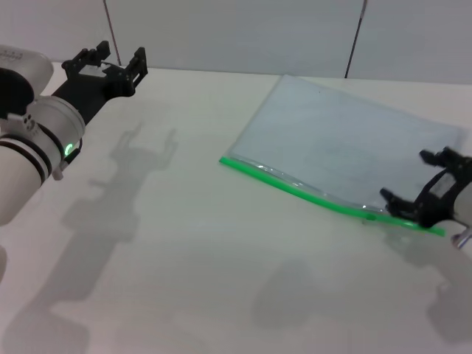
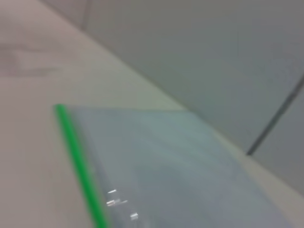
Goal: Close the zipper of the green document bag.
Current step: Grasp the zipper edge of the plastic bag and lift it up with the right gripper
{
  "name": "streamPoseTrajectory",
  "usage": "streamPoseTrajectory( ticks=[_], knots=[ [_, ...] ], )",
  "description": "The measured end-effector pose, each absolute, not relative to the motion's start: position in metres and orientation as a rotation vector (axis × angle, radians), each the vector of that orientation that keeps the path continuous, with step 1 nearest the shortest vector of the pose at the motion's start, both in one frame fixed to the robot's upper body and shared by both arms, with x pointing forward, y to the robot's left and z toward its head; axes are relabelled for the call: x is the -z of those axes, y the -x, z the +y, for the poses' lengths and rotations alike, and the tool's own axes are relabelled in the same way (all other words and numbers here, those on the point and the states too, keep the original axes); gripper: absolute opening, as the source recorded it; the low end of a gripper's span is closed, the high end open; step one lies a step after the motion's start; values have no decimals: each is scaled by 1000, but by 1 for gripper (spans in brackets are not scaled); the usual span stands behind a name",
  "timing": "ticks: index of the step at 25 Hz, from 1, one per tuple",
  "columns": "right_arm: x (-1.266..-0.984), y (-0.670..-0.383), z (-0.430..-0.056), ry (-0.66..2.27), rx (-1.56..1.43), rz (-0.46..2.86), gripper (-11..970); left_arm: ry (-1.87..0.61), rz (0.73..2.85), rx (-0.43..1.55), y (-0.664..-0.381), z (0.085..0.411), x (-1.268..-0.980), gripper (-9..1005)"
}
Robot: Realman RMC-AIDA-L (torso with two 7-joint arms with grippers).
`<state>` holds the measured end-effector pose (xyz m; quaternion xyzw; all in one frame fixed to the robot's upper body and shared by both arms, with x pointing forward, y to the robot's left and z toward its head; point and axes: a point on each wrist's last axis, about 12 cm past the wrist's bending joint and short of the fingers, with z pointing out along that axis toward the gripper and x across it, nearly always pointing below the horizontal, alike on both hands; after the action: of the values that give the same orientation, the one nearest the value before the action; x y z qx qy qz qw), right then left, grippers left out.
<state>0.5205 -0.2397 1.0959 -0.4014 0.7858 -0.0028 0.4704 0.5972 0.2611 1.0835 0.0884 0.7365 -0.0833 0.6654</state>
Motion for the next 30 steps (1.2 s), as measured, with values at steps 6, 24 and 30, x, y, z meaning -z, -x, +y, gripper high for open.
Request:
streamPoseTrajectory(
  ticks=[6, 24, 30],
  knots=[
    [-1098, -505, -239, 1203, 119, 1903, 871, -185, 1666, 180, -597, 266, -1083, 615],
    [-1066, -502, -246, 1480, 437, 1844, 869, -150, 1680, 164, -596, 276, -1080, 606],
    [-1062, -504, -246, 1454, 493, 1801, 868, -149, 1680, 164, -596, 276, -1080, 603]
  ],
)
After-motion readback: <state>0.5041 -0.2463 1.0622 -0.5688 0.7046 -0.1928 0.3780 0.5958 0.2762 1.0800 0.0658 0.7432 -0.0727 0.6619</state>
